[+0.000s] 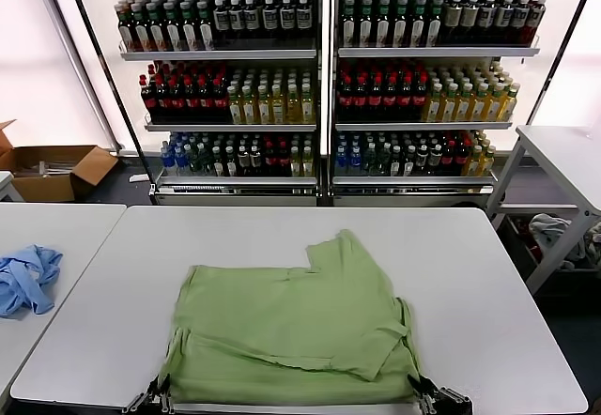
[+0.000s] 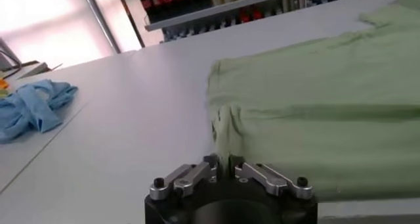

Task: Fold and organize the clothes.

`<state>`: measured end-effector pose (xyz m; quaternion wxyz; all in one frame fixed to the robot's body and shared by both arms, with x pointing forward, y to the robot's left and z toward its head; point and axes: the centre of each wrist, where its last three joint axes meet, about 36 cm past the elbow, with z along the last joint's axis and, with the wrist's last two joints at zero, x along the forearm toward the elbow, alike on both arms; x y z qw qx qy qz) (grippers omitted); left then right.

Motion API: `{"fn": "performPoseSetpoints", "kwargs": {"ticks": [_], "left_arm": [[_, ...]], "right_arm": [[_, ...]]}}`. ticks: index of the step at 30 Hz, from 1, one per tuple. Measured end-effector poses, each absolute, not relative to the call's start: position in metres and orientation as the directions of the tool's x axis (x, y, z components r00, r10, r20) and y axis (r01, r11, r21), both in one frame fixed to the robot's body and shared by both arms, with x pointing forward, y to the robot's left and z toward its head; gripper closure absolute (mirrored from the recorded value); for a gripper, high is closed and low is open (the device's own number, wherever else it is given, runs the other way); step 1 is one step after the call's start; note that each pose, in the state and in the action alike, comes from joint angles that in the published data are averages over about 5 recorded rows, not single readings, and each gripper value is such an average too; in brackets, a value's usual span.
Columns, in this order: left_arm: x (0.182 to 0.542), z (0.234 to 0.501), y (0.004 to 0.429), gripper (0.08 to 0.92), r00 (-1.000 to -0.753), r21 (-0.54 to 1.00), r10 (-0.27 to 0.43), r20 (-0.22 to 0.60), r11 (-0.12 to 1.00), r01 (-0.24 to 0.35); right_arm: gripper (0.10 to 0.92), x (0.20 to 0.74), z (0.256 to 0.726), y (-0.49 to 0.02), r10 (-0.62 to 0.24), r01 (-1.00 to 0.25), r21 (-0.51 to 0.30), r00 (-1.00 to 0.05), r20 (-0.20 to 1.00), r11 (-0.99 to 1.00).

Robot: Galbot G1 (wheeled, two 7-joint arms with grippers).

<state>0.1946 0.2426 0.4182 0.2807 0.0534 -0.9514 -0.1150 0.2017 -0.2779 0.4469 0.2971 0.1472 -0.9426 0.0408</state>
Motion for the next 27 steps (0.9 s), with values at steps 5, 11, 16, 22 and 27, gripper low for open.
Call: {"fn": "performPoseSetpoints", "kwargs": {"ticks": [5,11,16,22,27], "left_arm": [[0.197,0.417,0.244,0.746,-0.849,0.251,-0.175,0.498,0.967,-0.051],[0.197,0.422,0.247,0.603,-0.856,0.278,-0.208,0.473,0.957,-0.079],[0.199,0.440,0.249,0.456,-0.867,0.292,-0.237,0.437,0.950,-0.113],[0.214,0.472,0.247,0.282,-0.904,0.252,-0.230,0.360,0.957,-0.143],[0.237,0.484,0.247,0.186,-0.934,0.188,-0.171,0.315,0.975,-0.116]], "right_arm": [[0.582,0.196,0.449,-0.273,-0.253,-0.290,0.027,-0.779,0.574,0.957],[0.409,0.191,0.455,-0.270,-0.231,-0.257,0.037,-0.783,0.577,0.966],[0.264,0.190,0.471,-0.270,-0.198,-0.222,0.027,-0.803,0.562,0.975],[0.201,0.204,0.493,-0.276,-0.167,-0.185,0.012,-0.854,0.494,0.983],[0.200,0.233,0.500,-0.286,-0.182,-0.194,0.014,-0.891,0.416,0.981]]}}
